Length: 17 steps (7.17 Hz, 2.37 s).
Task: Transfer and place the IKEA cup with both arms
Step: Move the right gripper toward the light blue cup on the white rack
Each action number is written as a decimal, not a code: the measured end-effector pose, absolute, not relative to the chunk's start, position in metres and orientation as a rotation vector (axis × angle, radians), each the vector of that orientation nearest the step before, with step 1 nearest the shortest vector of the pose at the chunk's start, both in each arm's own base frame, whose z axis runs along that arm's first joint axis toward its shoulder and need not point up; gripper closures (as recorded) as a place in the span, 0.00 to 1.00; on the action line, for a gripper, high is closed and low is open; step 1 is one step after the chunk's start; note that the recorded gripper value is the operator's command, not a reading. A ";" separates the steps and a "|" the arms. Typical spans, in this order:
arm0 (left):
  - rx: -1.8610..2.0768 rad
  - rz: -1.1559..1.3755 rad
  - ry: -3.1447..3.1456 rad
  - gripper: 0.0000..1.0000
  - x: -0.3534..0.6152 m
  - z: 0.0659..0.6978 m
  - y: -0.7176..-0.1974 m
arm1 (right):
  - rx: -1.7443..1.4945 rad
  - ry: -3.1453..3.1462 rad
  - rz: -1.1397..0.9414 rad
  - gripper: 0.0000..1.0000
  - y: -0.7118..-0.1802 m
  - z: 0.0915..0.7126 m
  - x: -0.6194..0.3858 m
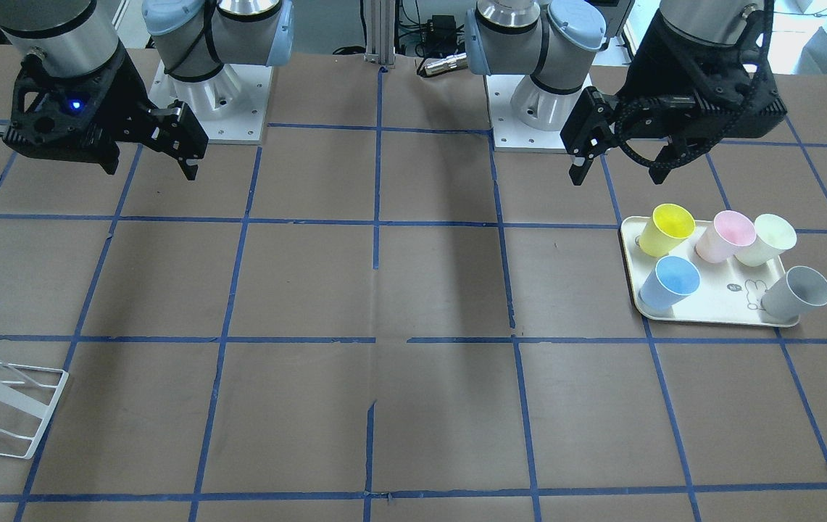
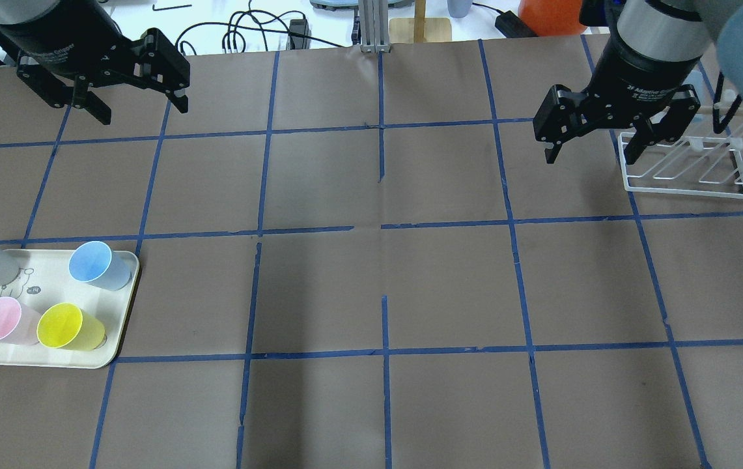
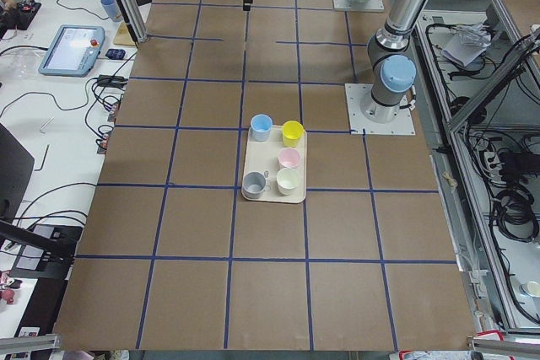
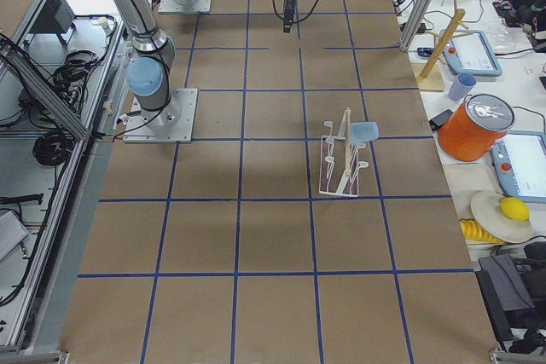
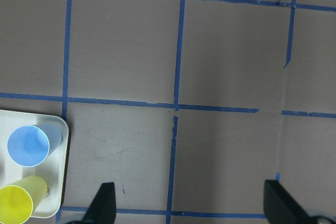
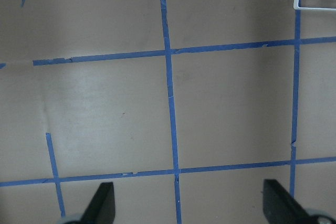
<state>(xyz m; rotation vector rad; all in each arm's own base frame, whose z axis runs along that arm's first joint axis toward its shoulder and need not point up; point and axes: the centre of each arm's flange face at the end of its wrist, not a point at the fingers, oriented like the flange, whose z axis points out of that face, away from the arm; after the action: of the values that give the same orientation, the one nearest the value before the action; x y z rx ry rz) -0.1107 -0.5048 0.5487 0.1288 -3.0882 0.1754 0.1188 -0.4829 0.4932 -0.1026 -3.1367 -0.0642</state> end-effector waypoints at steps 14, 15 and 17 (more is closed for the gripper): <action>0.131 0.184 -3.089 0.00 -0.110 0.550 -0.505 | -0.206 -3.137 -0.015 0.00 -0.505 0.484 0.085; 0.131 0.184 -3.089 0.00 -0.110 0.550 -0.505 | -0.238 -3.137 -0.004 0.00 -0.520 0.482 0.060; 0.132 0.183 -3.089 0.00 -0.109 0.549 -0.505 | -0.213 -3.139 0.031 0.00 -0.563 0.482 0.018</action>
<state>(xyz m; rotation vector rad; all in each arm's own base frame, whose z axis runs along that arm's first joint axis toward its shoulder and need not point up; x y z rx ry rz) -0.1094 -0.5049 0.5494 0.1321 -3.0893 0.1831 0.0181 -0.5632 0.4823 -0.2126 -3.1394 0.0311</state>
